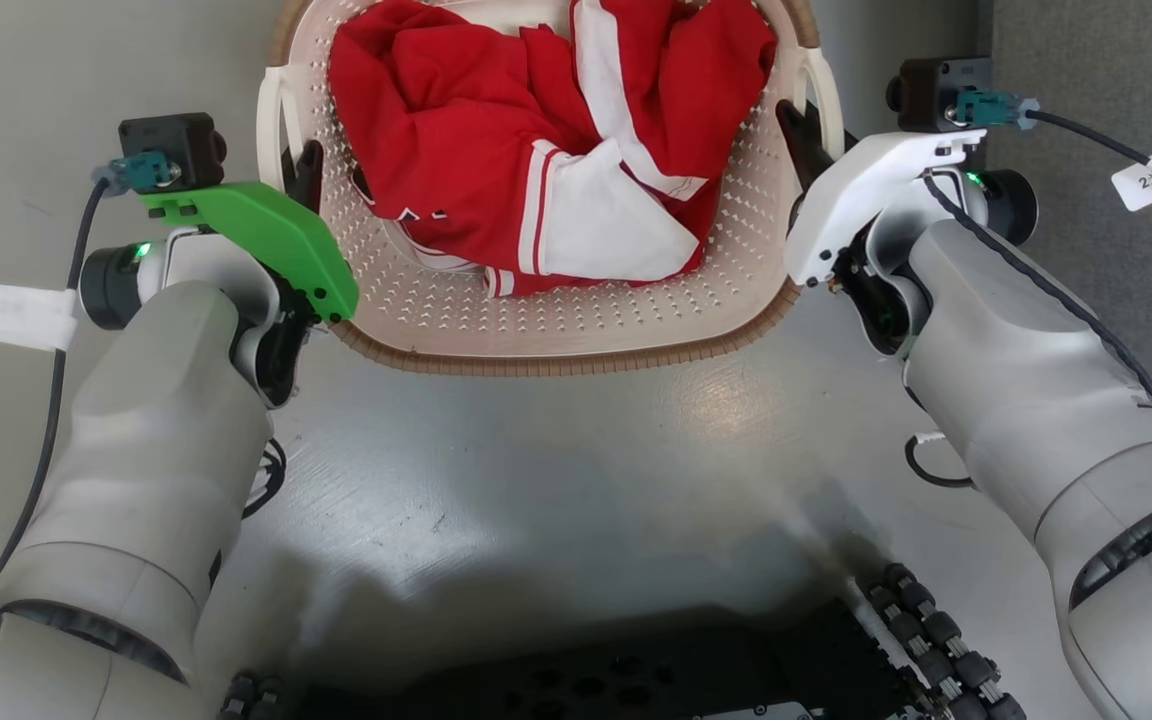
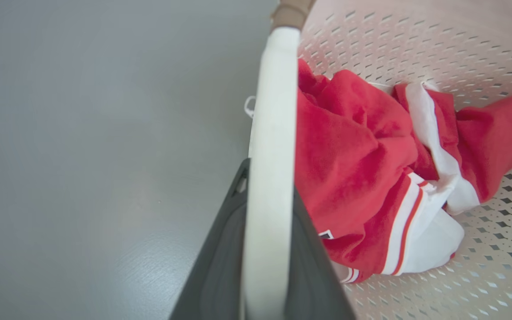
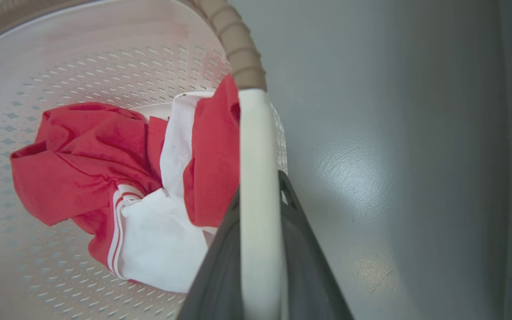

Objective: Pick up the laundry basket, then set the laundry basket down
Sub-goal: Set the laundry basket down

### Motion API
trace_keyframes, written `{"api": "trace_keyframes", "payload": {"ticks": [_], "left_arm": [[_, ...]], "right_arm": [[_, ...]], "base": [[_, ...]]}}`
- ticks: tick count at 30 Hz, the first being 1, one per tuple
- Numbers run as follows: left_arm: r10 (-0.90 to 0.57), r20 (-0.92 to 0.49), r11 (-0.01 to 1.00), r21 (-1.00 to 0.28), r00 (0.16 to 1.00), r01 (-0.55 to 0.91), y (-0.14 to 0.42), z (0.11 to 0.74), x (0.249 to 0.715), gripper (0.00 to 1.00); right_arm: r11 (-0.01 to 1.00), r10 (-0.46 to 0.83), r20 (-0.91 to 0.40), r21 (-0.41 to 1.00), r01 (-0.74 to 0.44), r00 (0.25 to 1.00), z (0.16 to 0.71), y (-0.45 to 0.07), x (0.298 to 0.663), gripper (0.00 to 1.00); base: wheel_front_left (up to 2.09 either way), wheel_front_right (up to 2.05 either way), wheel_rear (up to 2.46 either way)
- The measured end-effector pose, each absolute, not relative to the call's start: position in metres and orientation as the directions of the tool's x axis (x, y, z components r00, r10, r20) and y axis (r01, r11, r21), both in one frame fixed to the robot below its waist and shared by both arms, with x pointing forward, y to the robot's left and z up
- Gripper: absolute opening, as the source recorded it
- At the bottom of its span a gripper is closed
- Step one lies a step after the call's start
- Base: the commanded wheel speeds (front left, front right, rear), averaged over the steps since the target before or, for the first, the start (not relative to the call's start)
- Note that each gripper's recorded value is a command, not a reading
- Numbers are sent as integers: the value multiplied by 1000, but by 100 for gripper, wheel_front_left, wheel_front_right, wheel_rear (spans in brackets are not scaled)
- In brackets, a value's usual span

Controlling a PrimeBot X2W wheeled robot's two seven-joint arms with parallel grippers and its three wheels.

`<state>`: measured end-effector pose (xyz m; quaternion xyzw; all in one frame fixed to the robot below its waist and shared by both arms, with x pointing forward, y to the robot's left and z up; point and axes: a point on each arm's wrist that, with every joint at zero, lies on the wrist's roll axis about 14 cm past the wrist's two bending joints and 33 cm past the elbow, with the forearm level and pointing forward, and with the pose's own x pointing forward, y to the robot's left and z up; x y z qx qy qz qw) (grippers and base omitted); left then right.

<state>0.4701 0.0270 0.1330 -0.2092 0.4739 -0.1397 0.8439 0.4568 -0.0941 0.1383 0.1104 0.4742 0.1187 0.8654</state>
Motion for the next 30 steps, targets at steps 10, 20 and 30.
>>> {"api": "trace_keyframes", "payload": {"ticks": [10, 20, 30], "left_arm": [[-432, -745, 876, -481, 509, 40, 28, 131, 468, 100], [-424, -749, 881, -472, 510, 39, 30, 131, 469, 100], [-423, -738, 885, -462, 527, 63, 30, 143, 473, 100]], "right_arm": [[948, 309, -800, 303, -98, 514, 135, -95, 454, 100], [948, 309, -801, 303, -97, 513, 136, -94, 453, 100], [951, 300, -791, 293, -100, 534, 148, -97, 458, 100]], "base": [[0, 0, 0], [0, 0, 0], [0, 0, 0]]}}
